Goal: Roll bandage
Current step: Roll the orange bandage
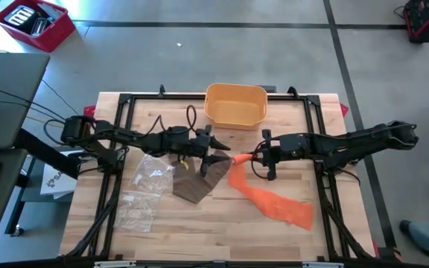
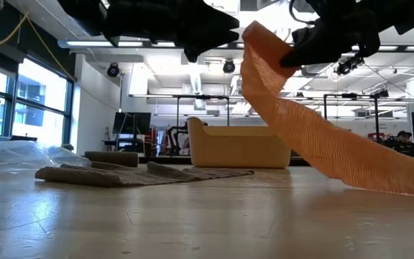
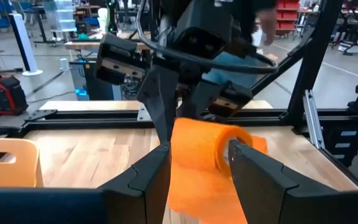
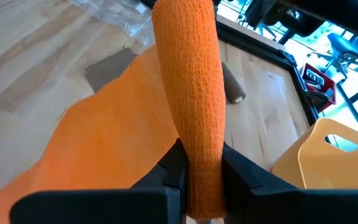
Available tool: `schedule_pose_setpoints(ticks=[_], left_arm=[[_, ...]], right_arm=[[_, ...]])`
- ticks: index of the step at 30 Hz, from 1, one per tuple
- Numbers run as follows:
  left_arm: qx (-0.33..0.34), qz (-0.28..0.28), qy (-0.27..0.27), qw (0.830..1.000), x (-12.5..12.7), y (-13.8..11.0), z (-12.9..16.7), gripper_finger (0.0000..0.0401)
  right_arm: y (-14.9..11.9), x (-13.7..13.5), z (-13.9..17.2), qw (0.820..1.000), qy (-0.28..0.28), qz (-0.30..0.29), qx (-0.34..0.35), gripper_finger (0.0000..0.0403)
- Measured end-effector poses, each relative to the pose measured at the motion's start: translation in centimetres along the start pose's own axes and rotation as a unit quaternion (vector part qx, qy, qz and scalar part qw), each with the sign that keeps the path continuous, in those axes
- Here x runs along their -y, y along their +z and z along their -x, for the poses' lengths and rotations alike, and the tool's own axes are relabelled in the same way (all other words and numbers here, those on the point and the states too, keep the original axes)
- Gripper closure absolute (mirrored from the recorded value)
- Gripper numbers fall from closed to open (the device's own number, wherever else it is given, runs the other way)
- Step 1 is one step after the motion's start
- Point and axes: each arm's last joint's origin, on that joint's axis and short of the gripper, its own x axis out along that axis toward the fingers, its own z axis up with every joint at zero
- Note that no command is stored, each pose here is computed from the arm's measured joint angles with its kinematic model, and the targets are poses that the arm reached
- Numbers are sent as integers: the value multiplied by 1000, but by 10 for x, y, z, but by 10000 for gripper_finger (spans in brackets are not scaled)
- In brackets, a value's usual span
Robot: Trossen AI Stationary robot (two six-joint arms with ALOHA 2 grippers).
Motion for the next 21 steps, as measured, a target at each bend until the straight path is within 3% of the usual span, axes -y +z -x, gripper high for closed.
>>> schedule_pose_setpoints(ticks=[21], left_arm=[[-26,12,3,1000,-2,-18,-19,244]], right_arm=[[-9,-1,0,998,-17,-25,-54,357]])
